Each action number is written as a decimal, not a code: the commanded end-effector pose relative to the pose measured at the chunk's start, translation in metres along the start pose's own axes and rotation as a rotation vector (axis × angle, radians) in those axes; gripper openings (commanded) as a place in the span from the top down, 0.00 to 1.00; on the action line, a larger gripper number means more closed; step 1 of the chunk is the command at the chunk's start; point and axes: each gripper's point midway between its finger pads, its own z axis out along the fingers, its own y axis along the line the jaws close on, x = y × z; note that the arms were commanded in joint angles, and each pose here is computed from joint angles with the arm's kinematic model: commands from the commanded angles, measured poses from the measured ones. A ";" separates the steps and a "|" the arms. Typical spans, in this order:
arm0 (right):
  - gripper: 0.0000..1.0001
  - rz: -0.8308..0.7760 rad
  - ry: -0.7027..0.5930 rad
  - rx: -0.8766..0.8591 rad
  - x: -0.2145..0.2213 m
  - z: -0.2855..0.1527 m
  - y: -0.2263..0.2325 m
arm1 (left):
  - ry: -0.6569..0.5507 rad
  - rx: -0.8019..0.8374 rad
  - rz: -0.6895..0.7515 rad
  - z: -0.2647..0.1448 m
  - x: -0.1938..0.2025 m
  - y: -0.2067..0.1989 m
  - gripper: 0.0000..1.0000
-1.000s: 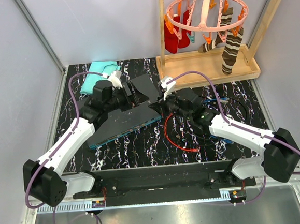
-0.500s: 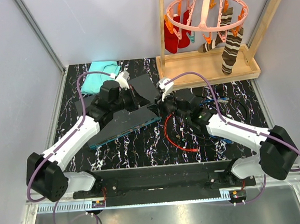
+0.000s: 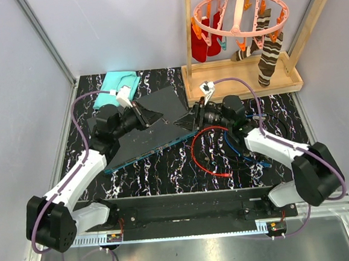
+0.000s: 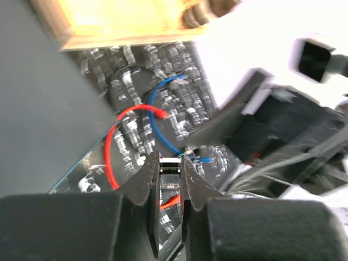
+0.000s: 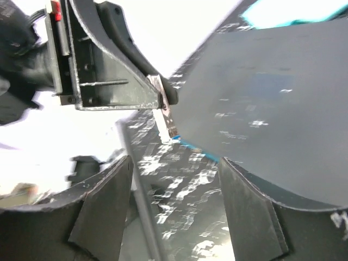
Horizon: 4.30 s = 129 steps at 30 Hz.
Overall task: Insert the plug into the switch port
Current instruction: Pick up the plug from the center of the board, then insert the plug into the switch port.
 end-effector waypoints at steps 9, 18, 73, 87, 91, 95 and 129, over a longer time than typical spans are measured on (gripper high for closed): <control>0.30 0.153 -0.041 -0.357 -0.023 0.004 0.038 | -0.150 0.315 0.031 -0.018 -0.030 -0.068 1.00; 0.40 0.157 -0.042 -0.424 -0.035 0.008 0.049 | -0.154 0.362 0.042 -0.020 -0.029 -0.077 1.00; 1.00 -0.400 0.113 0.437 0.132 0.037 -0.026 | -0.296 -0.908 0.427 -0.156 -0.075 0.093 0.01; 1.00 -0.402 0.072 0.650 0.186 0.076 -0.034 | -0.302 -1.049 0.435 -0.177 -0.043 0.130 0.01; 1.00 -0.385 0.094 0.666 0.192 0.078 -0.036 | -0.323 -1.085 0.449 -0.183 -0.045 0.131 0.01; 1.00 -0.381 0.121 0.681 0.199 0.080 -0.039 | -0.325 -1.085 0.457 -0.183 -0.043 0.130 0.01; 1.00 -0.383 0.140 0.851 0.192 0.080 -0.060 | -0.312 -1.062 0.481 -0.177 -0.039 0.127 0.01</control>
